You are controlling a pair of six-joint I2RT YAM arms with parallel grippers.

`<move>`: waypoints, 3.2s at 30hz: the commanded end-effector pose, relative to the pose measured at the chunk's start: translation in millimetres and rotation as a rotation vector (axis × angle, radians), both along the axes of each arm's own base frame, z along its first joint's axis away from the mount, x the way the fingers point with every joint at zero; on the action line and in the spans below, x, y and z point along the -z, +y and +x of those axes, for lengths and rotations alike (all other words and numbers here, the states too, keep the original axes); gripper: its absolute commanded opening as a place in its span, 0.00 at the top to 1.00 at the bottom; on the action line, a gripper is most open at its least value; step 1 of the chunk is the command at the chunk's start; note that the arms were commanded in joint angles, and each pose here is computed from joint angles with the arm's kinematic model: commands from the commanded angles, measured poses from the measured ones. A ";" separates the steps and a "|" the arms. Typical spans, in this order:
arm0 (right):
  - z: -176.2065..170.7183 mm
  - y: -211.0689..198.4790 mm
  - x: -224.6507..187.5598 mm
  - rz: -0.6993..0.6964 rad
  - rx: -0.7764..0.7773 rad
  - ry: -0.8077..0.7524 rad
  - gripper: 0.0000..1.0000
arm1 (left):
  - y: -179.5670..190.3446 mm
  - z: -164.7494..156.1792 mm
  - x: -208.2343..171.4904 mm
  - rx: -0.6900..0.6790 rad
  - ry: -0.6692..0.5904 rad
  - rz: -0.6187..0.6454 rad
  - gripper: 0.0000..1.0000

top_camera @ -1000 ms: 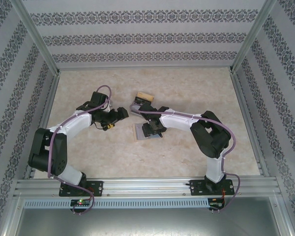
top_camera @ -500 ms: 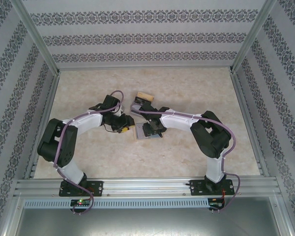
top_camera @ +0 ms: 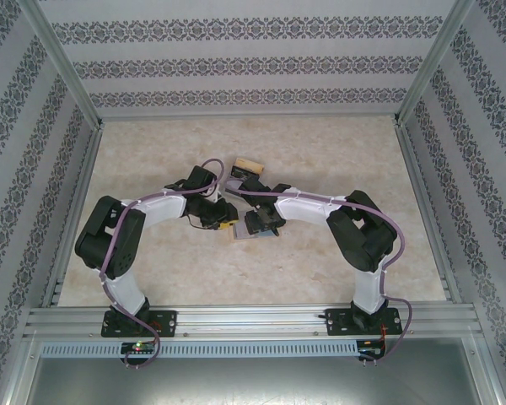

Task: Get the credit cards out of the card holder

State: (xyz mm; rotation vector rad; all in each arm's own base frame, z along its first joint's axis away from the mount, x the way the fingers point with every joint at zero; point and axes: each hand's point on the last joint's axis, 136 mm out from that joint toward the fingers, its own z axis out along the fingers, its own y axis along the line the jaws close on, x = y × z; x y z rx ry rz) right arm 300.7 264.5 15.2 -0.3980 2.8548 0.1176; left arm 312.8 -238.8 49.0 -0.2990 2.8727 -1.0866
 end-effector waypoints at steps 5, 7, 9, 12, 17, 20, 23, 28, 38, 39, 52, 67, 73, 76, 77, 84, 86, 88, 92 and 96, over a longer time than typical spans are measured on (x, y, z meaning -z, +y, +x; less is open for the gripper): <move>-19.2 -21.3 38.2 -0.070 0.026 0.101 0.41 | -4.3 1.5 1.7 0.018 -0.011 0.014 0.72; -19.0 -21.2 37.7 -0.069 0.025 0.100 0.42 | -3.5 2.2 3.3 0.015 -0.009 0.023 0.72; -19.1 -20.7 37.9 -0.065 0.025 0.101 0.42 | -2.9 1.6 4.5 0.020 -0.006 0.032 0.72; -19.7 -20.4 38.5 -0.064 0.025 0.103 0.42 | -3.8 1.4 7.1 0.021 -0.001 0.031 0.72; -19.5 -20.5 38.0 -0.063 0.025 0.103 0.42 | -6.0 2.5 9.2 0.021 0.001 0.018 0.72; -19.6 -19.9 38.2 -0.061 0.025 0.105 0.42 | -14.4 4.0 7.8 0.023 0.002 -0.034 0.73; -19.0 -19.4 37.9 -0.060 0.025 0.103 0.42 | -10.9 4.5 13.2 0.014 0.008 -0.006 0.73; -19.9 -20.2 38.6 -0.061 0.025 0.105 0.42 | -4.9 3.6 17.1 0.011 0.014 0.035 0.71; -20.3 -19.8 38.6 -0.058 0.024 0.106 0.42 | -12.0 4.6 15.9 0.018 0.015 -0.005 0.71; -20.7 -19.5 38.8 -0.057 0.023 0.107 0.42 | -13.5 5.5 14.0 0.020 0.009 -0.013 0.71; -14.3 -11.0 14.8 0.033 0.031 0.085 0.42 | -11.7 9.8 9.5 0.028 -0.012 0.011 0.89; 8.3 3.0 -73.1 0.434 0.046 -0.056 0.33 | 12.4 -3.7 -7.5 0.083 -0.044 0.130 0.96; 13.4 -16.8 -77.7 0.432 0.113 -0.096 0.33 | -22.2 5.5 -36.4 0.095 -0.095 -0.069 0.69; 15.9 -26.2 -80.8 0.433 0.141 -0.118 0.34 | -35.6 8.4 -47.4 0.104 -0.118 -0.122 0.59; 16.7 -29.2 -82.3 0.433 0.151 -0.127 0.33 | -40.2 8.0 -49.4 0.110 -0.120 -0.134 0.56; 21.8 -50.7 -89.4 0.421 0.218 -0.181 0.34 | -74.6 6.8 -57.1 0.150 -0.124 -0.211 0.42; 23.0 -54.7 -90.0 0.420 0.231 -0.189 0.33 | -79.3 8.6 -52.7 0.143 -0.119 -0.207 0.39; 23.3 -56.2 -90.0 0.420 0.234 -0.189 0.33 | -76.7 12.5 -44.3 0.118 -0.115 -0.173 0.35; 21.4 -53.2 -89.1 0.431 0.216 -0.178 0.33 | -62.6 16.5 -33.8 0.084 -0.120 -0.074 0.32; 18.9 -45.5 -87.9 0.413 0.175 -0.169 0.35 | -42.9 20.5 -32.6 0.026 -0.131 -0.017 0.33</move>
